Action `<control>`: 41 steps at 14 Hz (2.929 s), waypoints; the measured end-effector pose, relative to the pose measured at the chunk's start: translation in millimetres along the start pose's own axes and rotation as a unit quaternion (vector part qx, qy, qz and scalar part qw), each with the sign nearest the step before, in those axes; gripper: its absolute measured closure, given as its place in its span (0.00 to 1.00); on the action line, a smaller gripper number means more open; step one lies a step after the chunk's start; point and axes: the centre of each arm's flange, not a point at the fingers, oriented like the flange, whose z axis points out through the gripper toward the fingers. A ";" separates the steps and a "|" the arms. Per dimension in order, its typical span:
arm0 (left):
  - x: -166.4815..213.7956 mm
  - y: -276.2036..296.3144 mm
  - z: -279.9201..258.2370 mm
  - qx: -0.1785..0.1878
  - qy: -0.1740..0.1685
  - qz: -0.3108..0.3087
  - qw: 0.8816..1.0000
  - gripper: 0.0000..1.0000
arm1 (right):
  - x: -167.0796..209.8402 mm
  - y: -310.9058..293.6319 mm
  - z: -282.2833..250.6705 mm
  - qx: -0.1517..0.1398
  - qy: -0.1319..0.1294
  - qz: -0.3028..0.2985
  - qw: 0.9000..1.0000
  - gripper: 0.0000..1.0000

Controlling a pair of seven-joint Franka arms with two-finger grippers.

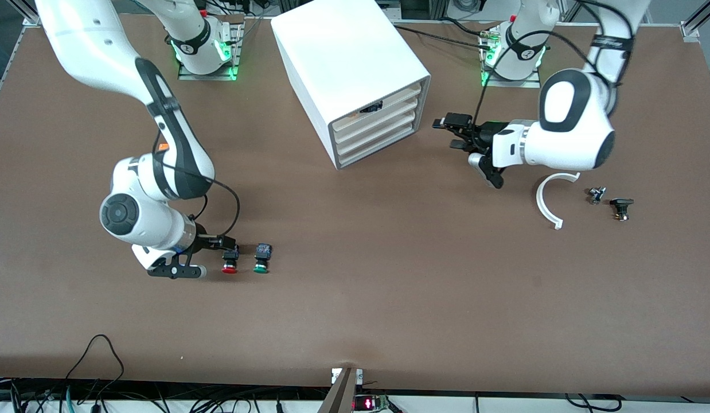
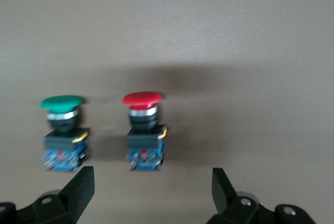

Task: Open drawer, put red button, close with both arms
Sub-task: 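Lower the right gripper onto the red button while the left gripper reaches the drawer, then pull the drawer open with the left gripper while the right gripper grasps the button, then carry the red button into the open drawer while the left gripper draws back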

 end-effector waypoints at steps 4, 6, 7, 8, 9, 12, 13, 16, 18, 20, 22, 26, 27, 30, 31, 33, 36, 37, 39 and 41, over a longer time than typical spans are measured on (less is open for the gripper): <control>-17.9 -29.0 32.6 -0.085 0.044 0.015 0.995 0.06 | 0.3 0.0 26.4 0.000 0.000 0.000 1.000 0.00; -26.6 -47.0 65.7 -0.124 0.053 0.026 0.990 0.07 | -2.0 -8.0 36.3 0.001 0.001 -0.006 1.000 0.00; -29.4 -55.0 79.1 -0.134 0.050 0.024 0.989 0.07 | -2.8 -10.6 42.3 0.001 0.002 -0.008 1.000 0.00; -30.9 -62.0 88.5 -0.140 0.046 0.021 0.989 0.12 | -3.5 -12.0 48.3 0.001 0.002 -0.009 1.000 0.00; -32.1 -67.7 95.5 -0.144 0.041 0.017 0.989 0.12 | -4.2 -12.7 54.2 0.001 0.001 -0.010 1.000 0.02; -35.9 -66.2 118.6 -0.153 0.018 0.017 0.988 0.36 | -6.3 -17.9 59.8 0.000 0.000 -0.015 1.000 0.24; -37.5 -63.6 127.2 -0.156 0.009 0.018 0.988 0.36 | -7.0 -20.2 60.0 0.000 0.000 -0.017 1.000 0.38; -42.4 -65.4 146.9 -0.164 -0.010 0.010 0.986 0.40 | -7.9 -23.8 59.9 0.000 0.000 -0.020 1.000 0.59; -43.6 -66.8 151.7 -0.166 -0.015 0.008 0.986 0.52 | -7.6 -23.8 59.4 0.000 0.001 -0.020 1.000 0.59; -43.0 -66.4 151.8 -0.167 -0.015 0.009 0.986 0.70 | -6.2 -24.0 56.6 0.001 0.002 -0.020 1.000 0.59; -41.4 -64.2 151.4 -0.170 -0.013 0.021 0.985 0.84 | -2.6 -25.5 46.9 0.000 -0.004 -0.016 1.000 0.59; -40.9 -64.3 151.1 -0.170 -0.012 0.023 0.985 0.84 | 8.3 -35.2 4.3 -0.006 -0.030 0.028 0.999 0.59; -39.5 -64.0 150.0 -0.169 -0.011 0.024 0.985 0.84 | 10.6 -41.0 -8.3 -0.006 -0.033 0.041 0.999 0.59; -24.6 -66.7 132.1 -0.162 0.003 0.037 0.986 0.85 | 13.1 -67.8 -49.0 -0.008 -0.038 0.066 0.997 0.59; -14.4 -73.2 117.7 -0.152 0.007 0.046 0.987 0.85 | 12.8 -78.2 -64.2 -0.008 -0.036 0.074 0.997 0.59; 12.6 -97.7 78.1 -0.137 0.023 0.061 0.988 0.85 | 11.2 -96.0 -92.4 -0.006 -0.030 0.089 0.996 0.59; 42.4 -130.2 38.1 -0.140 0.044 0.071 0.987 0.85 | 6.0 -117.9 -114.8 -0.004 -0.025 0.128 0.991 0.59; 48.0 -134.8 34.4 -0.140 0.045 0.072 0.987 0.85 | 1.7 -131.1 -120.0 -0.003 -0.022 0.149 0.989 0.59; 53.4 -136.0 32.9 -0.137 0.040 0.070 0.987 0.81 | -16.7 -176.1 -128.9 0.001 -0.015 0.195 0.981 0.59; 53.9 -134.9 31.2 -0.137 0.034 0.064 0.988 0.66 | -33.4 -207.7 -129.5 0.001 -0.014 0.224 0.974 0.59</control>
